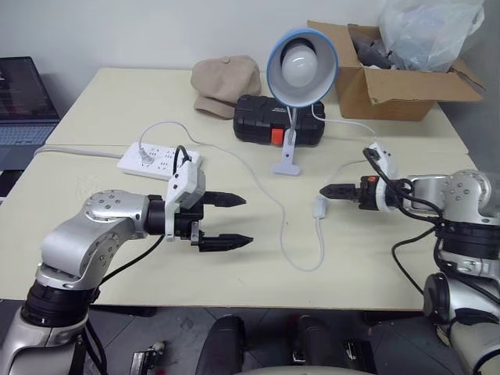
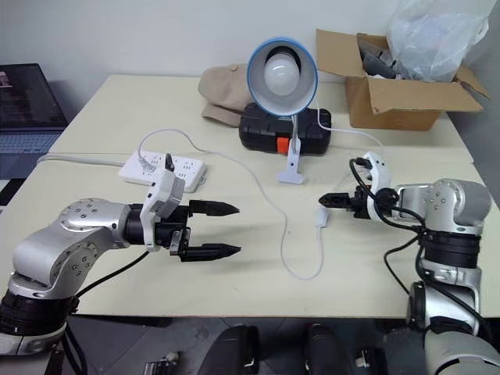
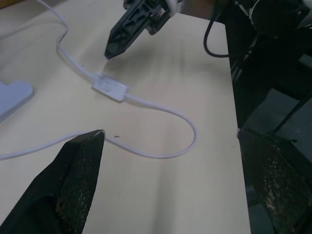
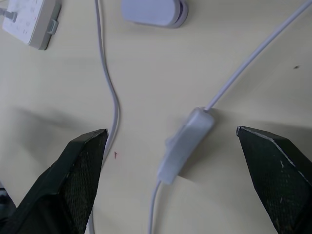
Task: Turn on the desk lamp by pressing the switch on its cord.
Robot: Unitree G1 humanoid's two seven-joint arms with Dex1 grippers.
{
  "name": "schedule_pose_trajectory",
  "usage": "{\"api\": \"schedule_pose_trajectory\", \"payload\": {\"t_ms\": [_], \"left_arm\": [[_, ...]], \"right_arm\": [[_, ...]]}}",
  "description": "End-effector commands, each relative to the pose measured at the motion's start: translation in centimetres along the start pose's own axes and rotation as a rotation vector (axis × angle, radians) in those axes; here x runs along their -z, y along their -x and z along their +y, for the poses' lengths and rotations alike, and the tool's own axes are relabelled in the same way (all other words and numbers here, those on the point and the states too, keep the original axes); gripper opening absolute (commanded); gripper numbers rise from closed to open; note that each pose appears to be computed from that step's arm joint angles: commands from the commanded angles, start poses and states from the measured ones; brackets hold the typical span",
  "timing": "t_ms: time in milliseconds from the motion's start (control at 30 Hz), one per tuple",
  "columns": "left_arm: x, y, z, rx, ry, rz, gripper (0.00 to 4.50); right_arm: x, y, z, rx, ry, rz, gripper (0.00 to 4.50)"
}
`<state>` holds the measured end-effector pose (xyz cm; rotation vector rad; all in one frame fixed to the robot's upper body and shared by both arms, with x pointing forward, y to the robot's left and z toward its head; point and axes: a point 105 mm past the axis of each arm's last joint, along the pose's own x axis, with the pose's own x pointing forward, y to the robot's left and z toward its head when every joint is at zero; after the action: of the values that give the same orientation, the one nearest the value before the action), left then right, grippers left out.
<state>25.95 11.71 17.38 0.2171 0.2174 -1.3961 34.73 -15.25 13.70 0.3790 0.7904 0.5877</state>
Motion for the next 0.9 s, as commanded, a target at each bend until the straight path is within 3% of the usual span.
{"api": "schedule_pose_trajectory", "payload": {"t_ms": [33, 500, 733, 867, 900], "left_arm": [[-0.6, 0.0, -0.2, 0.002, -0.052, -0.005, 4.5], [0.0, 0.1, -0.5, -0.015, -0.054, -0.004, 4.5], [0.3, 0.0, -0.4, -0.024, -0.056, -0.001, 4.5], [0.4, 0.0, -0.4, -0.026, -0.056, 0.001, 4.5], [0.5, 0.0, -0.4, -0.025, -0.056, 0.001, 4.5]], "right_arm": [[-1.1, 0.0, -0.2, 0.034, -0.027, -0.033, 4.44], [-0.6, -1.8, 0.4, 0.019, -0.058, 0.031, 4.44], [-0.6, -2.4, -1.0, 0.068, -0.07, 0.035, 4.44], [-0.5, -2.5, -1.3, 0.07, -0.077, 0.04, 3.92], [-0.4, -2.6, -1.3, 0.068, -0.076, 0.045, 3.57]]}}
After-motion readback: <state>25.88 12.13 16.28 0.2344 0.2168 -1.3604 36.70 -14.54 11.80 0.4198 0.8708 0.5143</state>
